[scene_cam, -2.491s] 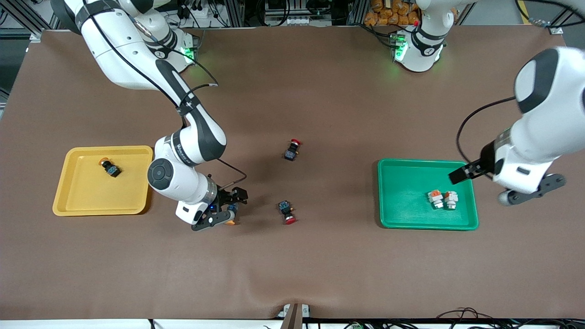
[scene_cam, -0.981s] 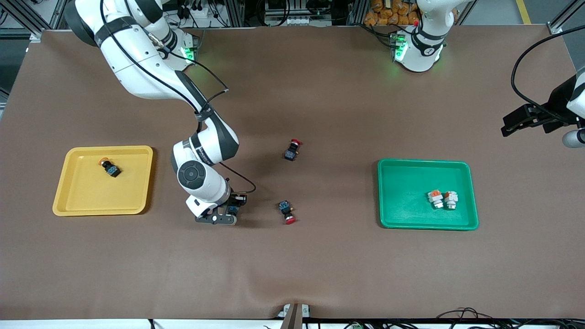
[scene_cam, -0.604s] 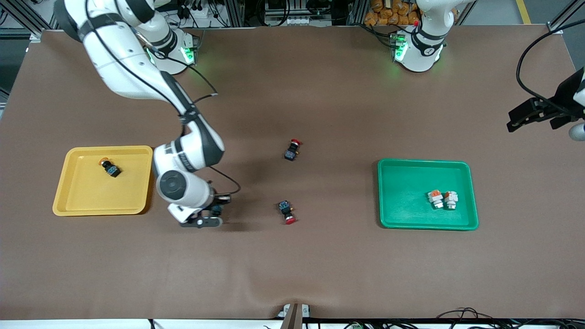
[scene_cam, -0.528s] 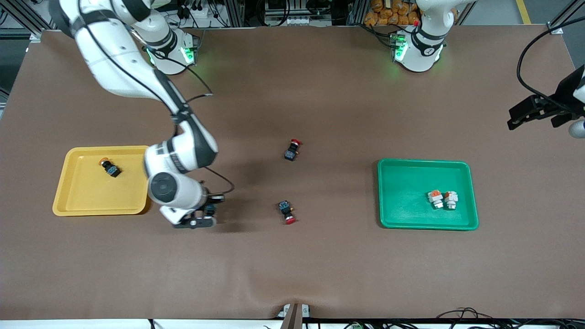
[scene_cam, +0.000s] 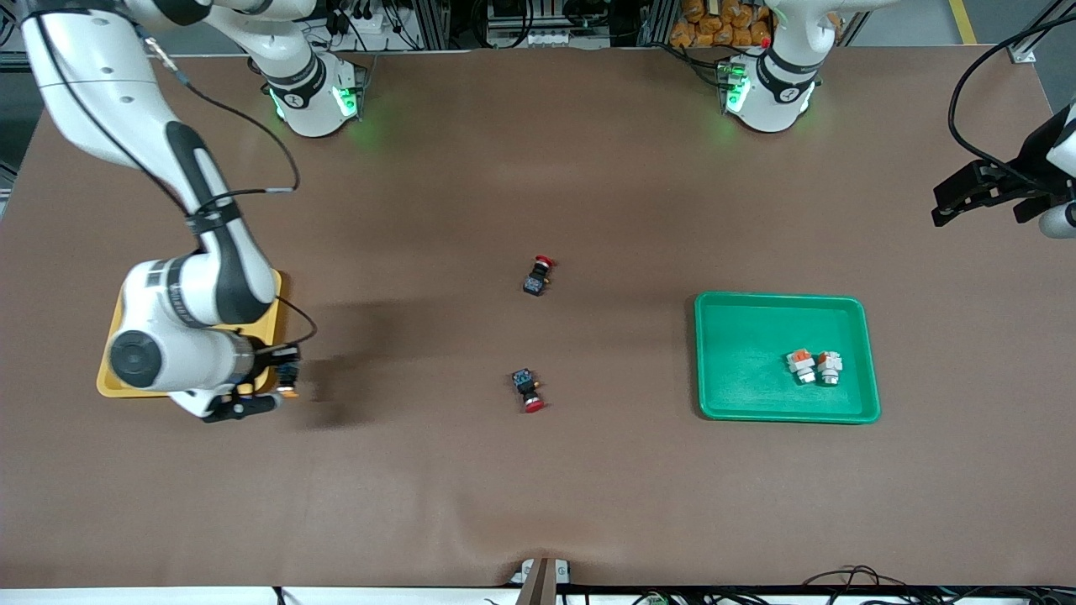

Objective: Place green and yellow buttons in trays
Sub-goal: 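Carry the second yellow button into the yellow tray and open the right gripper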

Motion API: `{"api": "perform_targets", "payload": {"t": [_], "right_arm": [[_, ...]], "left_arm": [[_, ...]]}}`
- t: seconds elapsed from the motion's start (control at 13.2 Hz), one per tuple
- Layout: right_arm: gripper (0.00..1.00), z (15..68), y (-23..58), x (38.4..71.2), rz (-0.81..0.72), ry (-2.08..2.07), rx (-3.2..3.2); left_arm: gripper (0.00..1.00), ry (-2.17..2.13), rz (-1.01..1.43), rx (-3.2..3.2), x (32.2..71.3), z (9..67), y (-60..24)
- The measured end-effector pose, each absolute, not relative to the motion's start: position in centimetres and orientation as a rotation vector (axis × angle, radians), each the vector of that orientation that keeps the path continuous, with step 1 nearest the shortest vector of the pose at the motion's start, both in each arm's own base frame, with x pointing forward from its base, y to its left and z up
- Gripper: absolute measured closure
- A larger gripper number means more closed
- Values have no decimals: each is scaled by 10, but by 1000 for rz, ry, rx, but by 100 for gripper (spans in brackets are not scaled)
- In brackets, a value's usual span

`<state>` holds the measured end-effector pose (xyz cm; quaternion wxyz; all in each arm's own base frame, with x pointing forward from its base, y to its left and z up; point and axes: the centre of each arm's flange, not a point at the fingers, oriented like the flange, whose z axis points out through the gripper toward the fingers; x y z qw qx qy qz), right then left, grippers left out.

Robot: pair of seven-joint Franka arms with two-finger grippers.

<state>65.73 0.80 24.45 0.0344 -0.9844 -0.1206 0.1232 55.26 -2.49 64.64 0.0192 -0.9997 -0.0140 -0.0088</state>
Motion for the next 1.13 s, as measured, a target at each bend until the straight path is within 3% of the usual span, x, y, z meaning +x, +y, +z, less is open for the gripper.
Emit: {"api": "perform_targets", "payload": {"t": [0.3, 0.68, 1.13], "right_arm": [[65, 237, -80, 642, 423, -482, -2948], [65, 217, -113, 621, 464, -547, -2874], [9, 220, -103, 618, 516, -559, -2834]], "left_arm": [[0, -56, -35, -3103, 553, 649, -21], [0, -62, -37, -3102, 552, 649, -18], [0, -68, -29, -3102, 552, 649, -16]]}}
